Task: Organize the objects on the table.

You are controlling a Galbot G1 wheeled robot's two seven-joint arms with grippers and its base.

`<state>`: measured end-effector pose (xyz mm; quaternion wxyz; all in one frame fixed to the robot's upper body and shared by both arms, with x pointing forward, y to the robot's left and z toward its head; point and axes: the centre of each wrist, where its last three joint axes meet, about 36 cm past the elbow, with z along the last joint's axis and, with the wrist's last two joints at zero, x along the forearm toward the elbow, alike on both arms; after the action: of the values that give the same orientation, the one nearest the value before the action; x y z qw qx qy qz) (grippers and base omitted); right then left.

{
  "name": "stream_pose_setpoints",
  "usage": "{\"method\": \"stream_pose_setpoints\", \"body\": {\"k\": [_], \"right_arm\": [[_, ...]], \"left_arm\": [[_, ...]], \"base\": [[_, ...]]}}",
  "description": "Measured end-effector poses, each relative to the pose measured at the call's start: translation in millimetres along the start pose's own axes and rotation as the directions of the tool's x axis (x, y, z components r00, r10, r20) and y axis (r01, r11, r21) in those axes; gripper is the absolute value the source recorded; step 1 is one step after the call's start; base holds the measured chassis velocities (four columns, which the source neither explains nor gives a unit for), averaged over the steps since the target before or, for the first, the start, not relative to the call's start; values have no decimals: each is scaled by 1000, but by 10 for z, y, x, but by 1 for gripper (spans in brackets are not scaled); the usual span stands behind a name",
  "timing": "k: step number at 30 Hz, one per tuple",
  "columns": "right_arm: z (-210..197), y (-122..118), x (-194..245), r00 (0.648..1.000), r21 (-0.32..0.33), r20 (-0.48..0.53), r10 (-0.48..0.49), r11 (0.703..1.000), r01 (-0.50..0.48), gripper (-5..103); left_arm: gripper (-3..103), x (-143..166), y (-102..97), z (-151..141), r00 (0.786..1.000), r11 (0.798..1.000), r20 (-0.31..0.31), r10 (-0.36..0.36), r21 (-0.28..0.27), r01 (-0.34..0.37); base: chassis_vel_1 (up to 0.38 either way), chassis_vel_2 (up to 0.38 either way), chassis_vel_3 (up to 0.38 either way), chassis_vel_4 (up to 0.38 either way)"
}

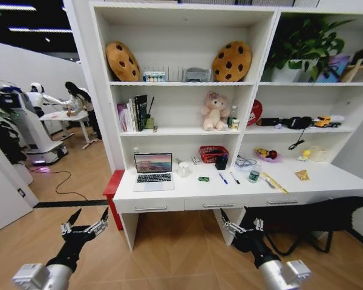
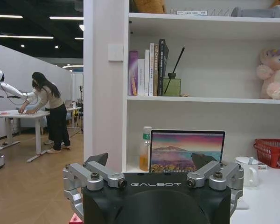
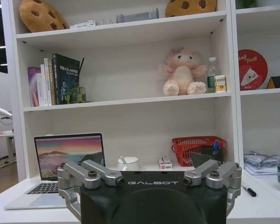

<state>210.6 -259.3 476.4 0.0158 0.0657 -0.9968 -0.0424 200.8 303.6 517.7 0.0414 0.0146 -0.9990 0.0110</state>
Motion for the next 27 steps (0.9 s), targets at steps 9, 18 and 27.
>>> {"method": "stream_pose_setpoints", "body": {"k": [9,18,27], "right_arm": [[-4,2,-2,1000,-1,2,2,1000,-2,100],[-35,23,-2,1000,-1,7,9,1000,-9,100],[-78,42,-5,998,-4,61,15,1000,-15,100]], "left_arm": [[98,2,4,0,1000,1000,1,-2,0,2],[98,1,8,-4,1000,1000,3,-3,-2,3],[99,-10,28,-22,1000,1000,9,-16,1,16]], "base": [[-247,243,237,-241],[-302,297,299,-303],[-209,227,207,-190]]}}
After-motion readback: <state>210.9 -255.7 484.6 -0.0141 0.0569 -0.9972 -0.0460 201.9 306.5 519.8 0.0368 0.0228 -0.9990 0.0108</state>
